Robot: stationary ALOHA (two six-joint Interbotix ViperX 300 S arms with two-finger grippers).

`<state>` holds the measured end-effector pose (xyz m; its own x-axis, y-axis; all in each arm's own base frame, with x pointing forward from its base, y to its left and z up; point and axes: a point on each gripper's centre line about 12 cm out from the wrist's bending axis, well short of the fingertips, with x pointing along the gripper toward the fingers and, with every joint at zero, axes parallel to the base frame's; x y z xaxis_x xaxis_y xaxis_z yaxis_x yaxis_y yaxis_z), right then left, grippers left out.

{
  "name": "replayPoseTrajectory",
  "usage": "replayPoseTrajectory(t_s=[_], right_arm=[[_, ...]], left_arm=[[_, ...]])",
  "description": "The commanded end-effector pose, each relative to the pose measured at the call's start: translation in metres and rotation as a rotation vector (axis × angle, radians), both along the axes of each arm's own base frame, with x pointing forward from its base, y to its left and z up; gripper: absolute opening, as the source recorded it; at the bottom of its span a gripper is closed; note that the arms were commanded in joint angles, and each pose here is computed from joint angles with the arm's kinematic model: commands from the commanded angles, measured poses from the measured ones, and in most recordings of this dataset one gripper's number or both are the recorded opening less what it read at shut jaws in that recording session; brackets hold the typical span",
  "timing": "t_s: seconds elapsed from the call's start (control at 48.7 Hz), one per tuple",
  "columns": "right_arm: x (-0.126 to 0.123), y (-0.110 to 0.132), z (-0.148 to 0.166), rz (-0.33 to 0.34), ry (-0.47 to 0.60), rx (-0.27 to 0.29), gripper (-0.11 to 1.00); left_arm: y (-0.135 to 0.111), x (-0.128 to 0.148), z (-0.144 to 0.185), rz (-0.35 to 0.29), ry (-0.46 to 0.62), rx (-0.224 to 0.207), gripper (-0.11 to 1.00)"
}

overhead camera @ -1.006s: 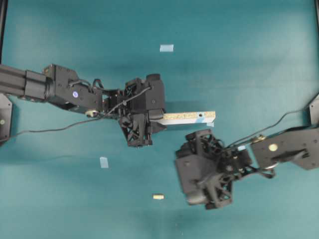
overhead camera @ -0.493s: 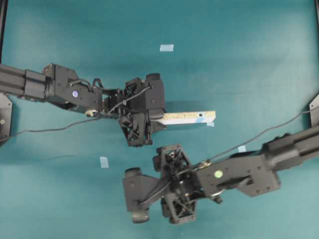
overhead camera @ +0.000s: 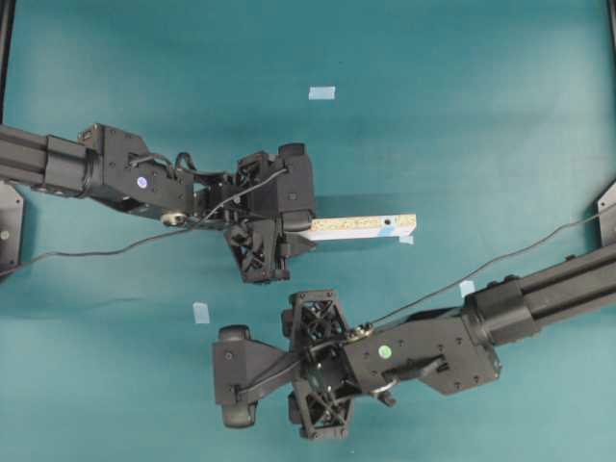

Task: Move the wooden board into place and insert the rod into its hole.
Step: 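Move the right gripper down over the wooden dowel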

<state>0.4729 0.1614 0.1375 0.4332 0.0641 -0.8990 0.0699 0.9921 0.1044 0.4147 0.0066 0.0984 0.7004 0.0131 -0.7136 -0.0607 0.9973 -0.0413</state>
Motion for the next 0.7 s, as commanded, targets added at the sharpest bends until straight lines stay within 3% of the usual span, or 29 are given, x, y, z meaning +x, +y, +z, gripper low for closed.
replayPoseTrajectory(t_s=[0.0,0.123,0.493,0.677], right_arm=[[0.005,0.009,0.018,0.013,-0.051,0.022,0.83],[0.004,0.013,0.015,0.017,-0.050,0.024,0.75],[0.008,0.018,0.004,0.022,-0.068,0.038,0.75],[0.008,0.017,0.000,-0.009,-0.053,0.048,0.73]], left_arm=[[0.001,0.003,0.018,-0.002,-0.049,0.004,0.51],[0.001,0.003,0.018,-0.001,-0.049,0.003,0.51],[0.001,0.003,0.018,0.004,-0.049,-0.001,0.51],[0.001,0.003,0.018,0.005,-0.049,-0.002,0.51]])
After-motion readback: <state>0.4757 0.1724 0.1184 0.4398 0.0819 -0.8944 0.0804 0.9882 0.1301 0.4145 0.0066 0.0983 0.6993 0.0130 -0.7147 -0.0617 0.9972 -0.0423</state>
